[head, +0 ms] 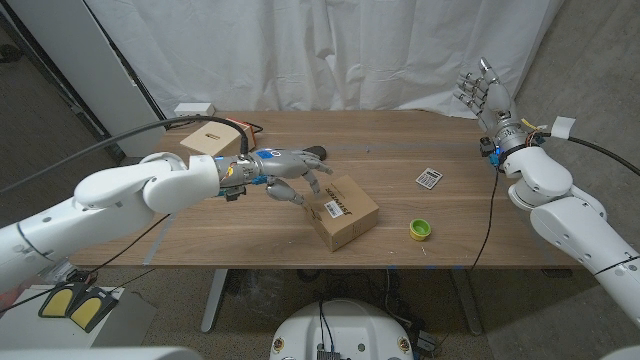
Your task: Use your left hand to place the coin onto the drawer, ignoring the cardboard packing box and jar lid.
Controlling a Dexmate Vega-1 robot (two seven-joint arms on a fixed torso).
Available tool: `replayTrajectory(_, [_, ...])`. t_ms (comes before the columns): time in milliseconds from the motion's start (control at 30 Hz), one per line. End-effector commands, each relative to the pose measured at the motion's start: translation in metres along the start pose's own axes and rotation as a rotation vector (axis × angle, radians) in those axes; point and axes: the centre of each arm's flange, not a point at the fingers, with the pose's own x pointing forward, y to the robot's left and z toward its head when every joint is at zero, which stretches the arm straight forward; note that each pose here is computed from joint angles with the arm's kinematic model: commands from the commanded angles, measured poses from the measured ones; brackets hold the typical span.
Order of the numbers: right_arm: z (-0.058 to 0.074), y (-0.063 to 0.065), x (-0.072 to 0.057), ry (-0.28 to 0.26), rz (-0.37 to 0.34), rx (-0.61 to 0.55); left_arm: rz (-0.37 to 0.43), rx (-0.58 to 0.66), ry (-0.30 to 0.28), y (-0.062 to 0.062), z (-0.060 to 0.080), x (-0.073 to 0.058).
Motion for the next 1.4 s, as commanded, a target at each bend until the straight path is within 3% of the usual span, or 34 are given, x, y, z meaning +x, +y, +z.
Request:
replayTrajectory(33, [0.0,-0.005,0.004,-0.01,0.002,0.004,-0.017,-0.002,-0.016,-0.006,0.011,0.009])
replayTrajectory(267, [-0.002,-0.006,0.004,-0.007,0.0,0.006,-0.036,0.008,-0.006,-0.013,0.012,0.01])
replayTrajectory(600, [-0.001,-0.009,0.003,-0.007,-0.012,0.008,-0.046,0.019,0.051,-0.021,0.007,0.013])
replayTrajectory(1400, [0.0,-0.008,-0.009,-0.013,-0.032,0.001,-0.027,-0.006,0.057,-0.034,0.008,0.018])
